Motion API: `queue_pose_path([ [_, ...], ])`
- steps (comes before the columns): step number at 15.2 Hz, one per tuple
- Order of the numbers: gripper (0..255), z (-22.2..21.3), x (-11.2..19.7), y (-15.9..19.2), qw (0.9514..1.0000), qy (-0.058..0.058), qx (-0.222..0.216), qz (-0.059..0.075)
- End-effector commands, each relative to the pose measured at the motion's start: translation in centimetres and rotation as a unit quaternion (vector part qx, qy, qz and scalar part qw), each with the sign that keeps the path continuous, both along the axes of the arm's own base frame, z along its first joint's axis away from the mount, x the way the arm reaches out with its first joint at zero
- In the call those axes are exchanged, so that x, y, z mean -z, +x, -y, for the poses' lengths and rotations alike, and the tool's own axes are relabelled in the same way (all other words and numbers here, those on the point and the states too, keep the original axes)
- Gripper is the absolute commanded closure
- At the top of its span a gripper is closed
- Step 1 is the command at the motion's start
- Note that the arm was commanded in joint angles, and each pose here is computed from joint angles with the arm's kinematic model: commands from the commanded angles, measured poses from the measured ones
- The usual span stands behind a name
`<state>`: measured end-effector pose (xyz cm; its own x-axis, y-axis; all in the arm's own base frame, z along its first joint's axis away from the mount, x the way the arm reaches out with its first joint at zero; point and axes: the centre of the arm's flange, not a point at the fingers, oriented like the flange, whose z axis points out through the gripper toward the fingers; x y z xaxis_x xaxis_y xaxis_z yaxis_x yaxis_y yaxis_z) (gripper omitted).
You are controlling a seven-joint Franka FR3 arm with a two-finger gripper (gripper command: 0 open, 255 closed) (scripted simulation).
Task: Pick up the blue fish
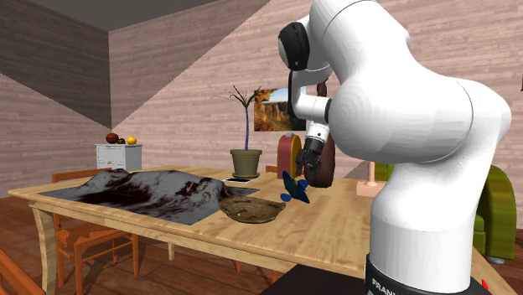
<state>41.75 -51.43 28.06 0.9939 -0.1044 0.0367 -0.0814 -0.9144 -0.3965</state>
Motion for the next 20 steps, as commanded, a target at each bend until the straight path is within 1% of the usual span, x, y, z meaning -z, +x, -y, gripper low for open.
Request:
queue_pose_path([
  [1, 255, 0.0, 0.3, -0.1, 1.0, 0.001, 0.0, -0.001],
  [10, 255, 0.0, 0.3, -0.1, 1.0, 0.001, 0.0, -0.001],
  [20, 255, 0.0, -4.9, -0.1, 1.0, 0.001, 0.0, -0.001],
])
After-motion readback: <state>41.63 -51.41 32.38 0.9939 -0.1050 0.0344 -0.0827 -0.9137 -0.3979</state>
